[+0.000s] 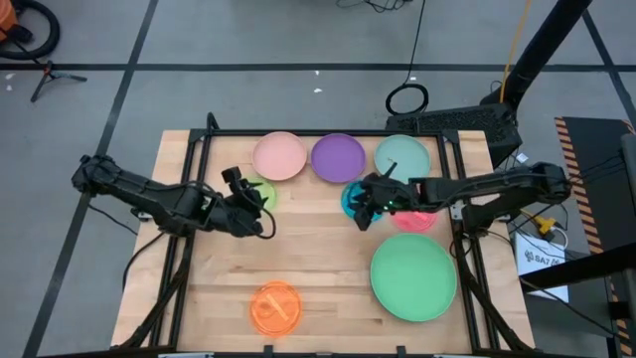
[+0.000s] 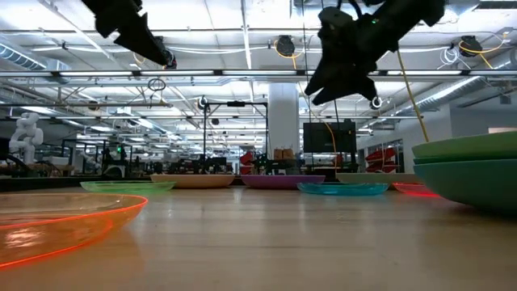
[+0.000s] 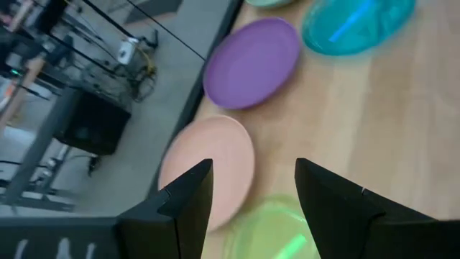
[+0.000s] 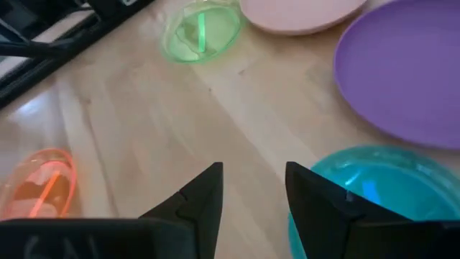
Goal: Stack plastic plates
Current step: Stack the purple plate on top of the light green plate
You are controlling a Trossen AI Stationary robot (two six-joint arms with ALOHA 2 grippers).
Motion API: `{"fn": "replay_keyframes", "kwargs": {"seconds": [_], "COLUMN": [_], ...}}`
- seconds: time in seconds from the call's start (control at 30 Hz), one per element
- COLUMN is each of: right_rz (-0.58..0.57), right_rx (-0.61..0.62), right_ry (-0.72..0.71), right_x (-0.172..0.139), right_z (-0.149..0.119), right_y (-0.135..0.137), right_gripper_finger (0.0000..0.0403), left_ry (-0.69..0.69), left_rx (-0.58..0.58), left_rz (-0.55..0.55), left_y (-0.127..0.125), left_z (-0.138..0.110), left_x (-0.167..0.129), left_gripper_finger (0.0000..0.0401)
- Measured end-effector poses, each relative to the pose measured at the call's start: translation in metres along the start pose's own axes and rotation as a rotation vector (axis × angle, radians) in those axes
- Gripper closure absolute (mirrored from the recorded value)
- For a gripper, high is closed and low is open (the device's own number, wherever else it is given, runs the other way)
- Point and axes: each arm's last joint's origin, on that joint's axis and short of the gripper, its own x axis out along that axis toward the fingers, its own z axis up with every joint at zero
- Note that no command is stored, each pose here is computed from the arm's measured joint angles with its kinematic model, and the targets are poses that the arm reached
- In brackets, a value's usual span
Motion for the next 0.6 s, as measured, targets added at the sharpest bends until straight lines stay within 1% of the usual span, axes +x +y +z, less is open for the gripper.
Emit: {"fn": "replay_keyframes", "kwargs": {"seconds": [0.13,0.27,0.43,0.5,0.6], "right_rz": [-0.034,-0.111,-0.190,-0.215,-0.237], "right_rx": [-0.047,-0.087,-0.158,-0.181,-0.238], "right_ry": [0.012,0.084,0.184,0.217,0.257], "right_x": [0.010,0.022,0.045,0.055,0.069], "right_z": [0.021,0.042,0.065,0.073,0.080], "right_y": [0.006,0.009,0.010,0.008,0.005], "right_gripper_finger": [0.0260,0.0260,0.0260,0.0260,0.0260], "left_ry": [0.005,0.024,0.039,0.065,0.084], "left_rx": [0.041,0.066,0.100,0.121,0.111], "left_rz": [0.026,0.059,0.073,0.076,0.089], "left_y": [0.006,0.011,0.014,0.016,0.020], "left_z": [0.002,0.001,0.001,-0.002,-0.007], "left_x": [0.006,0.010,0.012,0.012,0.008], "left_gripper_finger": [0.0199,0.0199,0.0199,0.0199,0.0199]}}
